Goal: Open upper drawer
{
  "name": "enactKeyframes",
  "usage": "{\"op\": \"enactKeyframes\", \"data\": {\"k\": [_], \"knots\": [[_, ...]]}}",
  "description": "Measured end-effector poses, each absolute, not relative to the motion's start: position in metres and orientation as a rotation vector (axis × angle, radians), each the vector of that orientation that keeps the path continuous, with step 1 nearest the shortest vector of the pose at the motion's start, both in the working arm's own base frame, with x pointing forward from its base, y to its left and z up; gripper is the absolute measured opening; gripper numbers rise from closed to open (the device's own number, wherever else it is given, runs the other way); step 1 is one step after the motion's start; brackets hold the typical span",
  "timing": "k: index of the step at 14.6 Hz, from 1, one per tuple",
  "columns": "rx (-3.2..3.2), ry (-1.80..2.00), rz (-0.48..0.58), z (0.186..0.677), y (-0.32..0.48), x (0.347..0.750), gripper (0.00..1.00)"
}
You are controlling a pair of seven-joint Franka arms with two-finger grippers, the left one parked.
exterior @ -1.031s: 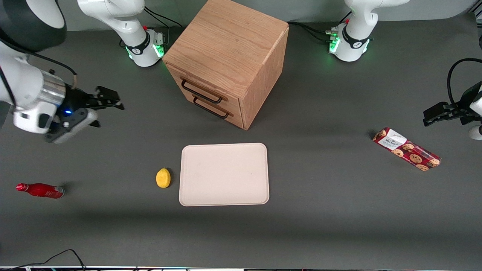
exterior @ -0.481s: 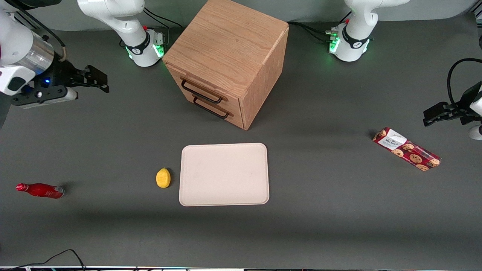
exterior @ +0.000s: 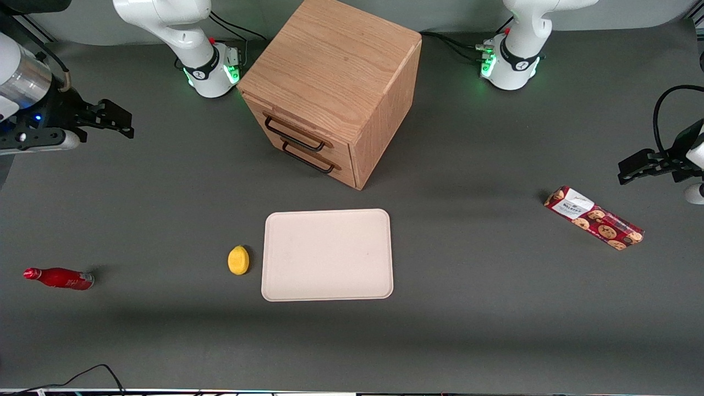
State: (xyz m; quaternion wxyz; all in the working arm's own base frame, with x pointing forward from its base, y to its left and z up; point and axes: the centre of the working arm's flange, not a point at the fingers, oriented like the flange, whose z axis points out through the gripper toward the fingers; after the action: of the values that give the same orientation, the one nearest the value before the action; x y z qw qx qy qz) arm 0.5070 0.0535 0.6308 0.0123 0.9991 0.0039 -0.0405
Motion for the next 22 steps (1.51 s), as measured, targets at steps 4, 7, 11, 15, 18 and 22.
{"op": "enactKeyframes", "data": {"k": [4,7,11,15,18,22], "knots": [[3.113,-0.094,-0.096,0.641,0.051,0.501,1.00],[3.111,-0.091,-0.115,0.639,0.052,0.499,1.00],[3.091,0.168,-0.094,0.639,0.148,0.482,1.00],[3.099,0.353,-0.072,0.638,0.235,0.451,1.00],[3.134,0.442,-0.102,0.636,0.235,0.453,1.00],[3.139,1.015,-0.215,0.609,0.242,0.468,1.00]]}}
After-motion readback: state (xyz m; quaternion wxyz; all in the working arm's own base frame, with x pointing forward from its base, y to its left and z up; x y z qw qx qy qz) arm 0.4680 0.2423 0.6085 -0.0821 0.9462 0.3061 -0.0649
